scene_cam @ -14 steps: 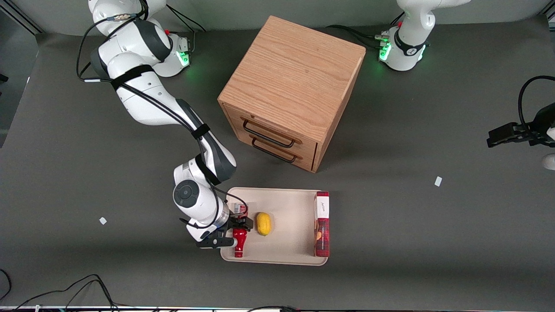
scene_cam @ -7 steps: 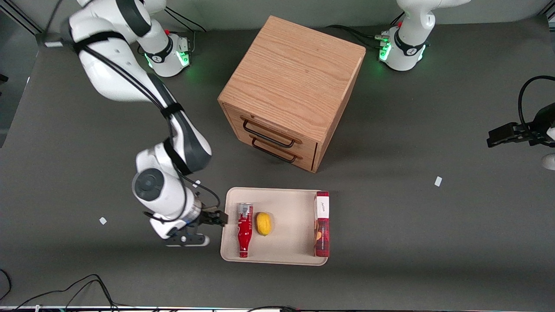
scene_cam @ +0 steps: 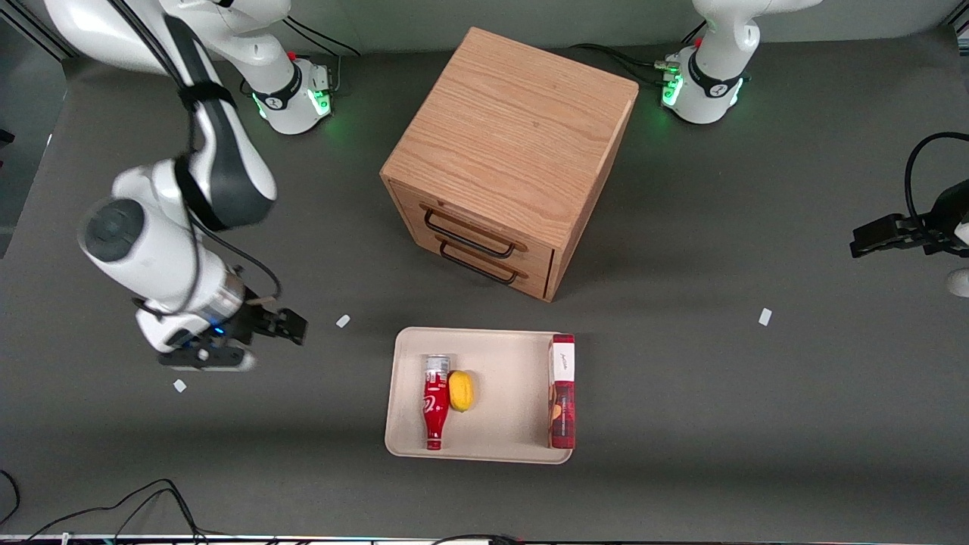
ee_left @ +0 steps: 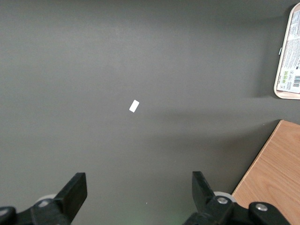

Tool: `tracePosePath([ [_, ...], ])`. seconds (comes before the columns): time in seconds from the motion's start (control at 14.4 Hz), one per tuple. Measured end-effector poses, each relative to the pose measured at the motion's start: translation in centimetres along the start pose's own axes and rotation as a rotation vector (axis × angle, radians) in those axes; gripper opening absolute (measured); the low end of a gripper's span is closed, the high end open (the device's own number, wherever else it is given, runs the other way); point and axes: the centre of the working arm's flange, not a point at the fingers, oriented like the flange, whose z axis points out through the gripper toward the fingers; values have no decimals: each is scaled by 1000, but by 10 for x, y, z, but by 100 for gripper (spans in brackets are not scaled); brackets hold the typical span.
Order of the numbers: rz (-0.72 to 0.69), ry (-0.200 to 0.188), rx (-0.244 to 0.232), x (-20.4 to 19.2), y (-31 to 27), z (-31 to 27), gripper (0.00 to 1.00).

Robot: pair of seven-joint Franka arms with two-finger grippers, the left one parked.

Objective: Place coke bottle on tray

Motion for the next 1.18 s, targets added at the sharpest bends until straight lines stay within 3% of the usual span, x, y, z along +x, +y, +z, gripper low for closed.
tracePosePath([
  [0.28,8,-38,-1,-48,57,-63,100],
  [0.42,11,-67,7,-72,72,-97,100],
  [0.7,-44,-85,29,-110,83,-157,100],
  [1.18,-48,-91,10,-111,91,-190,100],
])
